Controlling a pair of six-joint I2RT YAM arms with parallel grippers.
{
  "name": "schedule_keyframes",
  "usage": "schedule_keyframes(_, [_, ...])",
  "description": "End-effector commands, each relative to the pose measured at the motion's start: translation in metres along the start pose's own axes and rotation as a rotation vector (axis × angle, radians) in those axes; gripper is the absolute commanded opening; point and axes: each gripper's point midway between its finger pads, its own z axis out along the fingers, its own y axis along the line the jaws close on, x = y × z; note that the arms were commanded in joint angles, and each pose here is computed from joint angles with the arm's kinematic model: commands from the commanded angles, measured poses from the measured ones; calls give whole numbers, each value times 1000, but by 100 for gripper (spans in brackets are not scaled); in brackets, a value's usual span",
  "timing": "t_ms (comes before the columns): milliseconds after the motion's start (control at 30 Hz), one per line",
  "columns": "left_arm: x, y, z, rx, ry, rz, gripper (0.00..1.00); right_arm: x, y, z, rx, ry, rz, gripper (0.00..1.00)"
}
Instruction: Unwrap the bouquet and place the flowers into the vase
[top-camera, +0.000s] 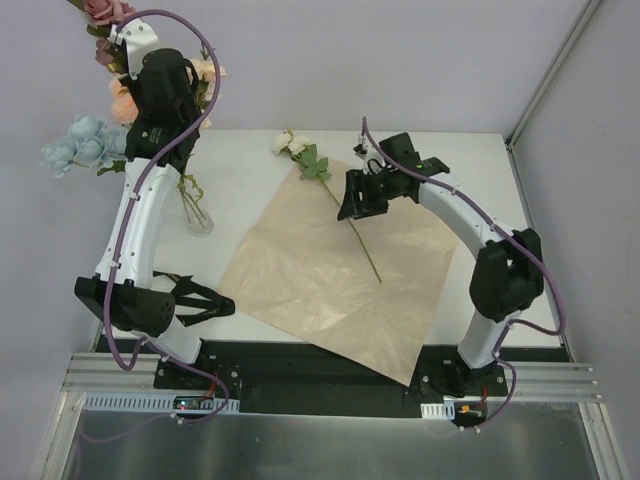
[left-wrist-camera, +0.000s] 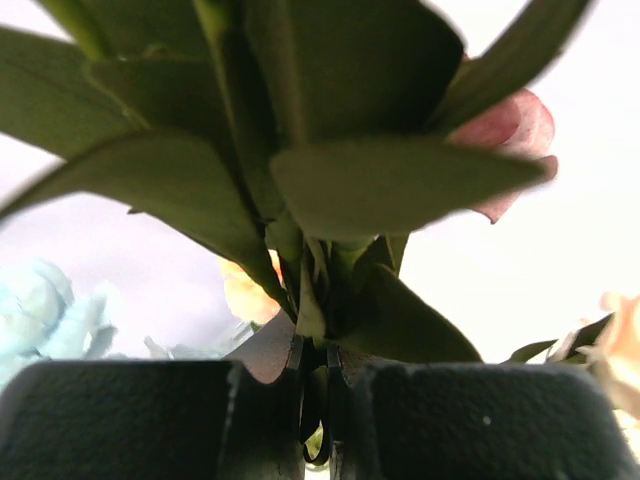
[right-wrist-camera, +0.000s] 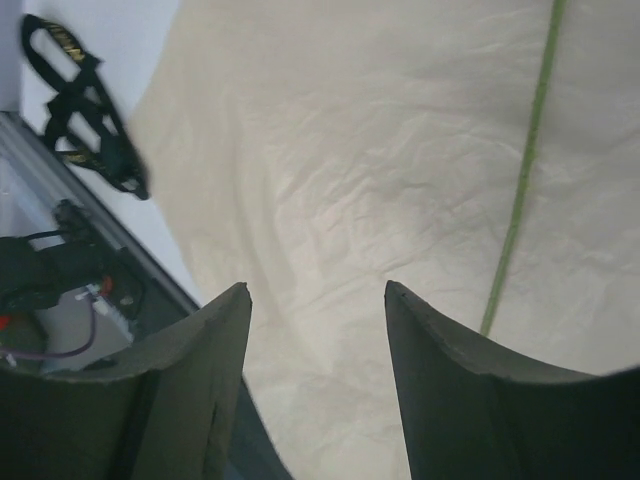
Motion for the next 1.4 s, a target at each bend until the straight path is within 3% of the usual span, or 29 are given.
schedule_keyframes(0, [5,20,-7,-81,-9,-77,0,-8,-36,40,97,17,-87,58])
schedule_keyframes(100, [24,17,-5,-80,19,-49,4,-2,-59,70,195,87,-137,56])
schedule_keyframes(200, [34,18,-6,-84,34,-62,29,-2,-82,87,342,143,-178,49])
schedule_keyframes(233, [35,19,-8,-83,34,-73,44,-10,-87,86,409,130,-195,47])
schedule_keyframes(267, [35,22,-10,-84,33,-83,52,-5,-95,91,437,152,-189,45])
schedule_keyframes(367, [30,24,-17,-50,28,-109,76,-7,-107,93,500,160,-190,42])
schedule_keyframes(433, [29,26,-22,-32,31,-128,83,-7,-114,94,529,167,-205,42])
schedule_keyframes(500, [26,26,-31,22,38,-154,99,-6,-123,95,568,180,-211,42])
schedule_keyframes(700, [10,12,-76,323,72,-250,99,0,-130,98,574,211,-237,43])
schedule_keyframes(767, [8,11,-93,404,81,-298,97,3,-132,104,563,223,-229,42])
schedule_keyframes(800, [6,-3,-107,520,96,-305,93,3,-130,107,545,227,-224,42])
schedule_keyframes(933, [-2,-24,-139,740,123,-323,89,2,-130,116,530,228,-213,34])
schedule_keyframes(1000, [-7,-20,-144,745,115,-335,89,3,-124,122,486,234,-205,27])
schedule_keyframes(1200, [-9,15,-121,509,85,-377,98,-4,-114,116,464,210,-204,1])
schedule_keyframes(1367, [-14,-3,-125,588,107,-389,93,-29,-90,90,452,111,-211,1])
